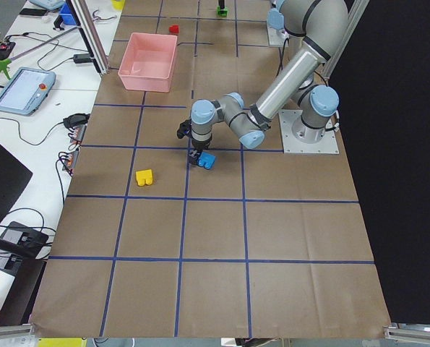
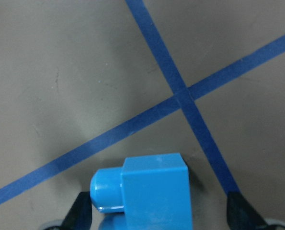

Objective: Put all blocks into box

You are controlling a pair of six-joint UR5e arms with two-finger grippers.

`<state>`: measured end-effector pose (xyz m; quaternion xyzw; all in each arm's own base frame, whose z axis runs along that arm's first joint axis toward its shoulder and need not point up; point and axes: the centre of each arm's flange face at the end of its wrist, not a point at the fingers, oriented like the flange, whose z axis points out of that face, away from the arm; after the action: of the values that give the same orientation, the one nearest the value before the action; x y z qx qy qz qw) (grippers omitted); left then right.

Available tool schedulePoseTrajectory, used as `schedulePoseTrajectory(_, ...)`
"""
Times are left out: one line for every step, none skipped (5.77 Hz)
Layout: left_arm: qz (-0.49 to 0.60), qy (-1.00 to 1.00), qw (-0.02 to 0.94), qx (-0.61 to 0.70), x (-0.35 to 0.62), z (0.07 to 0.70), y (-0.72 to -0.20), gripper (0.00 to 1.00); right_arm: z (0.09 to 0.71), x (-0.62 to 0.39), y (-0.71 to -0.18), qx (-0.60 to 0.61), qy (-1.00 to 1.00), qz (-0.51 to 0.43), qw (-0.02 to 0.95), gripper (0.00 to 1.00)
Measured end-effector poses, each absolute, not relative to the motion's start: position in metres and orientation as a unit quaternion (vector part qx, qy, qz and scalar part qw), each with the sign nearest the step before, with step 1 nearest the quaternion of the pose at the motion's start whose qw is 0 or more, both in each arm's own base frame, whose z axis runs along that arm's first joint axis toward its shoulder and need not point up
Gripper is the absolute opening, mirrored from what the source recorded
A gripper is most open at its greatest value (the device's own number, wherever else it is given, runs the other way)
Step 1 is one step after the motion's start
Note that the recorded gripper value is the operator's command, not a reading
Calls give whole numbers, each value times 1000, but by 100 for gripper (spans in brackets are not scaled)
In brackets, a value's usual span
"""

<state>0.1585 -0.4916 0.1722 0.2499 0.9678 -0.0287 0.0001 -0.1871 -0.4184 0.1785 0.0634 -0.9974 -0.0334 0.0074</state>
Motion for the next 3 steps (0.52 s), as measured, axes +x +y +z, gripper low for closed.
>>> schedulePoseTrajectory(-29, 967, -1, 252, 159, 172, -491, 96, 177, -189, -416, 64, -997, -34, 6, 72)
schedulePoseTrajectory(-30, 967, -2, 253, 160, 172, -491, 80, 176, -189, -415, 65, -997, -35, 5, 45)
schedulePoseTrajectory(-31, 967, -2, 253, 160, 172, -491, 64, 175, -188, -413, 65, -997, -36, 3, 25)
